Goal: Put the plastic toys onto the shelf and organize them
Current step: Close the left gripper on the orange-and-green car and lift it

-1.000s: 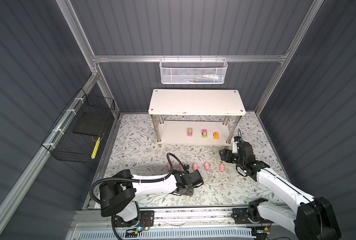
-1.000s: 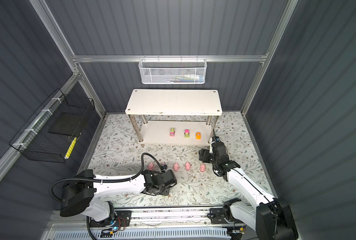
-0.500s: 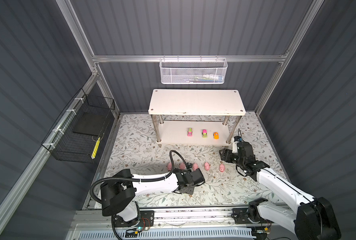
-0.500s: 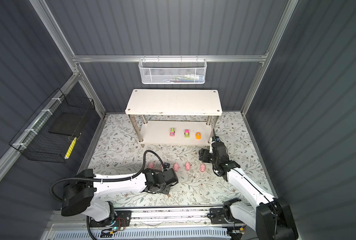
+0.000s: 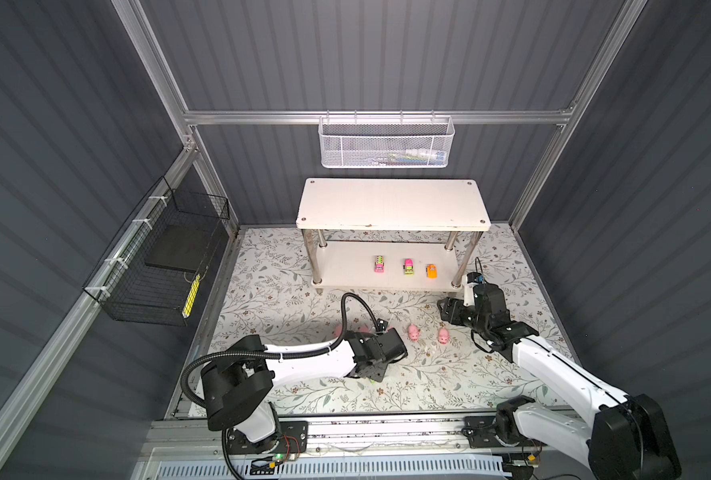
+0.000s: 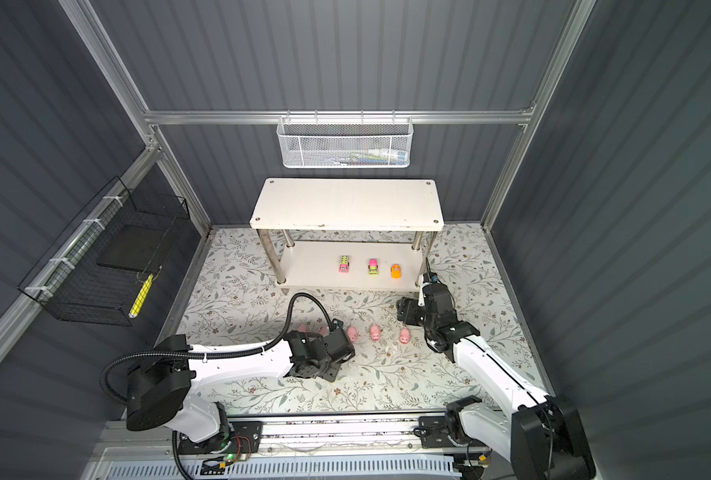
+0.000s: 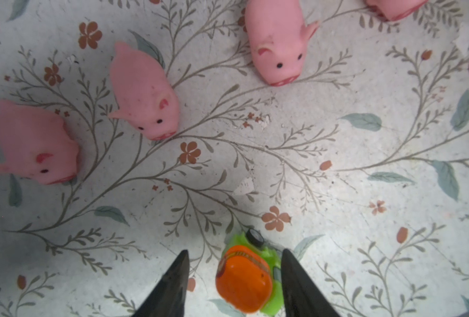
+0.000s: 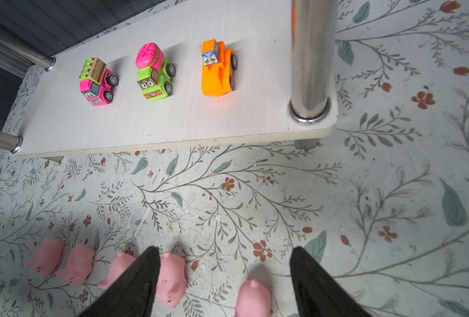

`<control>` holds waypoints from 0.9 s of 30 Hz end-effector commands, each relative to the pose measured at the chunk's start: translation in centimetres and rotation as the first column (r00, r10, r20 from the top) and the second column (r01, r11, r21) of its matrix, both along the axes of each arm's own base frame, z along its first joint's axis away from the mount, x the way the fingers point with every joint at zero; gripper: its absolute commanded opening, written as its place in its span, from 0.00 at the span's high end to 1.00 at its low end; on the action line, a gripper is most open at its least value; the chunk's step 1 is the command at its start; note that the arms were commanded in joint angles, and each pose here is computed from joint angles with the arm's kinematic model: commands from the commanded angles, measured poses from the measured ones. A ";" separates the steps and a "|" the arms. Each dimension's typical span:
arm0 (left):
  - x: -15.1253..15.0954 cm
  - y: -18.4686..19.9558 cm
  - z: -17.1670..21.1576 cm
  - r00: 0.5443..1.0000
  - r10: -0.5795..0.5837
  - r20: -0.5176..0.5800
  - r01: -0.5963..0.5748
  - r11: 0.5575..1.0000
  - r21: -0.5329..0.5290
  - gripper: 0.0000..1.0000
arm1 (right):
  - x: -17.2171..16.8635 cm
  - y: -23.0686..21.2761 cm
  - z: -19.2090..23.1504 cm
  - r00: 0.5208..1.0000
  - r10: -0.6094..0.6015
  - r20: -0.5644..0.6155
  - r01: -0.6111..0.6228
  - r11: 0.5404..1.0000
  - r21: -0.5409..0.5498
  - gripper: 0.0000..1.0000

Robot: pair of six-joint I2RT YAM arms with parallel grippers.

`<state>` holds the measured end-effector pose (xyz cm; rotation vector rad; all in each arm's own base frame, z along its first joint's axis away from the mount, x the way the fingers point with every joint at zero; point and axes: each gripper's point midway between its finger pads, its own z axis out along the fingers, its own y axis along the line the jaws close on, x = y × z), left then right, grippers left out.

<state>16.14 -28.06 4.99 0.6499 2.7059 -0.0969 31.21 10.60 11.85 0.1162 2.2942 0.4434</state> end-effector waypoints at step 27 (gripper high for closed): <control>-2.9 0.3 -2.5 0.967 0.202 -0.155 -0.205 0.979 -0.002 0.56 | 0.0 0.1 -0.2 1.000 0.008 0.008 -0.008 1.000 0.015 0.23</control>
